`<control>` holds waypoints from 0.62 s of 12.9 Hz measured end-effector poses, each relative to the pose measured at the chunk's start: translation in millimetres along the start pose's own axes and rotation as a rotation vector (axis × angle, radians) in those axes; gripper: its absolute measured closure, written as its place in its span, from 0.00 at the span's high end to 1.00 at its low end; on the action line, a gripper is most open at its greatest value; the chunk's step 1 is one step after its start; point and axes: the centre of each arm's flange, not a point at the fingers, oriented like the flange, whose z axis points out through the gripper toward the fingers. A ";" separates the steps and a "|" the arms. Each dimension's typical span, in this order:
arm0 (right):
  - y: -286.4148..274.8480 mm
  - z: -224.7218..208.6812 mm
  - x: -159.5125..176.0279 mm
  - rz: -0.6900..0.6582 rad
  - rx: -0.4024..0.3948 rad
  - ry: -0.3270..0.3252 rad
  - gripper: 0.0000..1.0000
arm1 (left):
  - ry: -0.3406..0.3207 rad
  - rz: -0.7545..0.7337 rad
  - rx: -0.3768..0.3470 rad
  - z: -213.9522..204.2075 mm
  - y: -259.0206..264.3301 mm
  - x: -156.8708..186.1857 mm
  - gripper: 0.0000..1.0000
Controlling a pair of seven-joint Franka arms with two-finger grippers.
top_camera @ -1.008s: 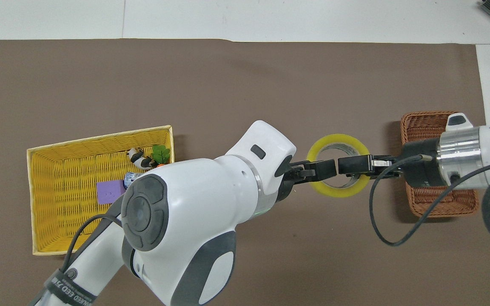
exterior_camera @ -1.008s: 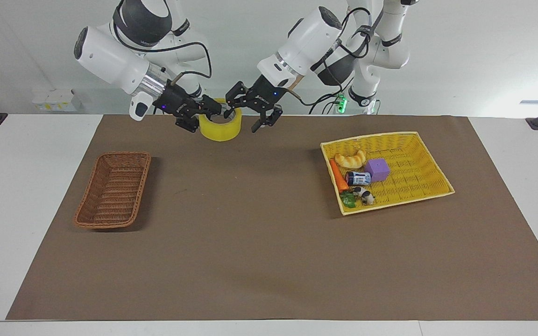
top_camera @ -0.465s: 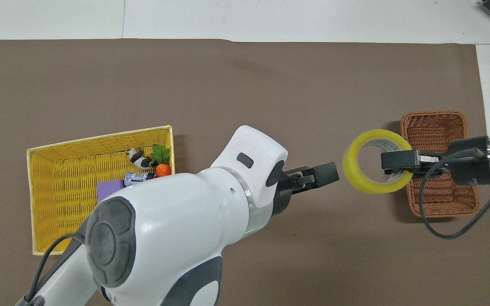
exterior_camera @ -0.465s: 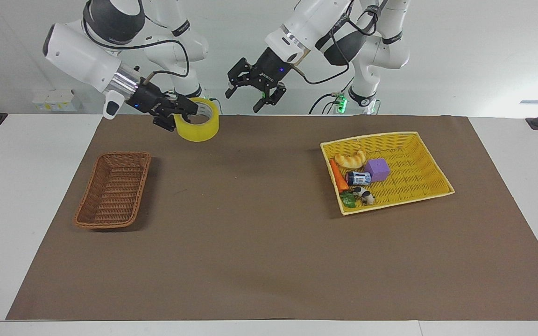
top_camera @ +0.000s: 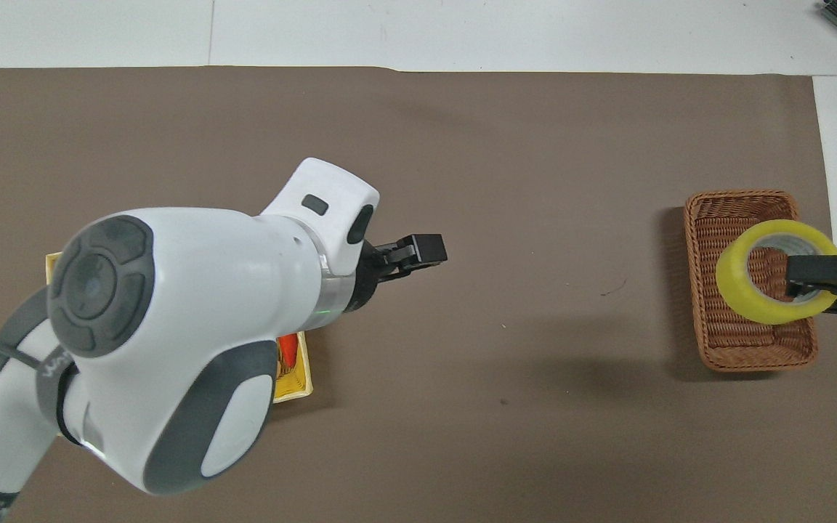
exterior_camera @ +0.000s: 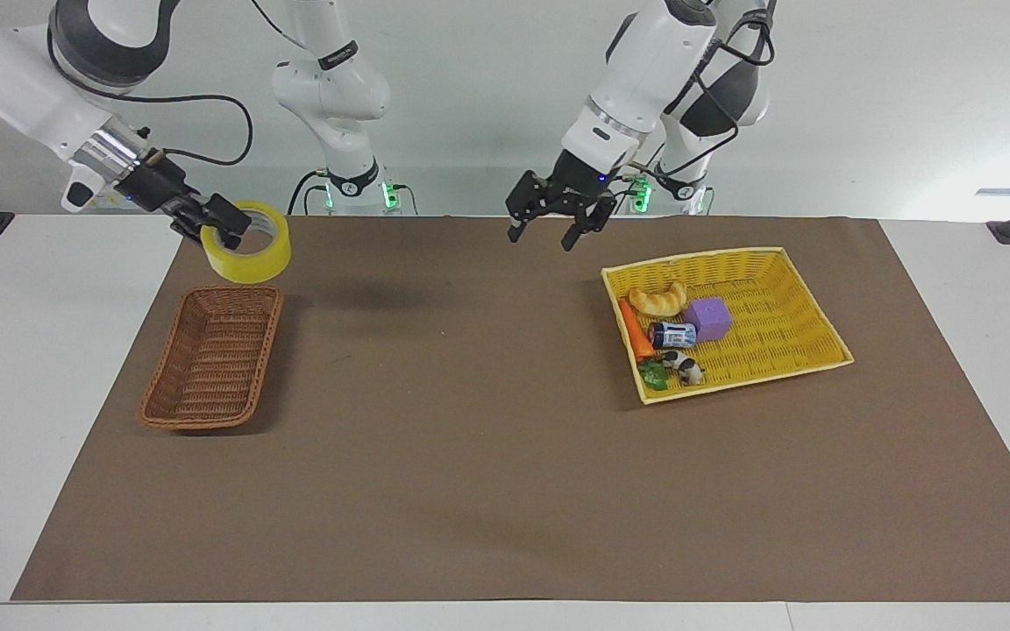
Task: Move tape to another basket
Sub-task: 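Lower the tape into the wicker basket while the left gripper withdraws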
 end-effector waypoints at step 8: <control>114.8 66.6 65.8 0.000 -0.089 0.026 0.02 | 0.071 0.081 0.236 -44.0 -155.5 113.7 1.00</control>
